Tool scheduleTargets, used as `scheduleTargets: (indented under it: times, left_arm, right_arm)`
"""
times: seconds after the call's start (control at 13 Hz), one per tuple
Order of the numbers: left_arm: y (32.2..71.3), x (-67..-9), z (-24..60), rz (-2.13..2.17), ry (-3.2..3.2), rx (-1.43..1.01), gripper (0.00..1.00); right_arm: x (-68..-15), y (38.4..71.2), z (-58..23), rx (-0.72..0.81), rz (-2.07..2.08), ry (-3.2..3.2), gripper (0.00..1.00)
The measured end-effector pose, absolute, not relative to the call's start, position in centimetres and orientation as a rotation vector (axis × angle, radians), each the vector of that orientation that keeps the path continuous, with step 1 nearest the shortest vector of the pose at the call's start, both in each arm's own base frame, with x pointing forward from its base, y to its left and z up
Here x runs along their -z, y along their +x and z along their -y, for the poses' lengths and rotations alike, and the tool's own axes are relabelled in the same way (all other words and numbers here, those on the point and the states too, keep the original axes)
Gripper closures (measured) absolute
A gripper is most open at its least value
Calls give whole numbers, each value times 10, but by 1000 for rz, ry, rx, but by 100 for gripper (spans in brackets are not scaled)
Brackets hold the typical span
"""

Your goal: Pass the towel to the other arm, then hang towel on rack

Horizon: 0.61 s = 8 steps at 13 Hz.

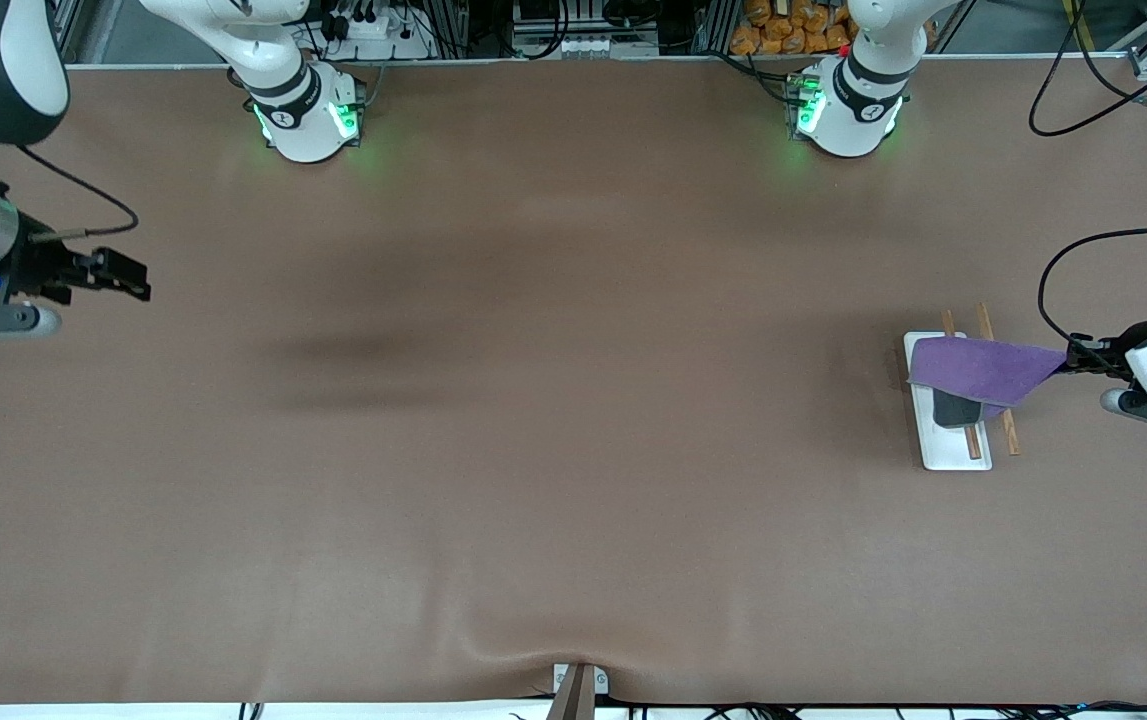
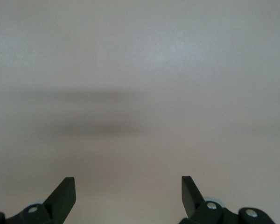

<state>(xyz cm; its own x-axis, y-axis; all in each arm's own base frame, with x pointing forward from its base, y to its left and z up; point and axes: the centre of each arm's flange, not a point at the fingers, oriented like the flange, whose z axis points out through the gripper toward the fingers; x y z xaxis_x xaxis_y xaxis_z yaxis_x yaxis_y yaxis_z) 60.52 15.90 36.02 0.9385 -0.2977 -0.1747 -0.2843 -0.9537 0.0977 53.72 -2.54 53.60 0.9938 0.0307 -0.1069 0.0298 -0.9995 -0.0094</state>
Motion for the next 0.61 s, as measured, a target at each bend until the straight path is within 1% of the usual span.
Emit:
scheduleTargets:
  times: [0.23,0.38,0.61]
  left_arm:
    - [605,-351,-167,433,3018,295,98]
    - [604,-346,-176,417,3015,292,98]
    - [603,-339,-185,420,3009,287,98]
  right_arm:
    - [-550,543,27,-123,45,-3092,0]
    - [-568,551,18,-138,76,-3090,0]
    - [-600,564,6,-50,128,-3124,0]
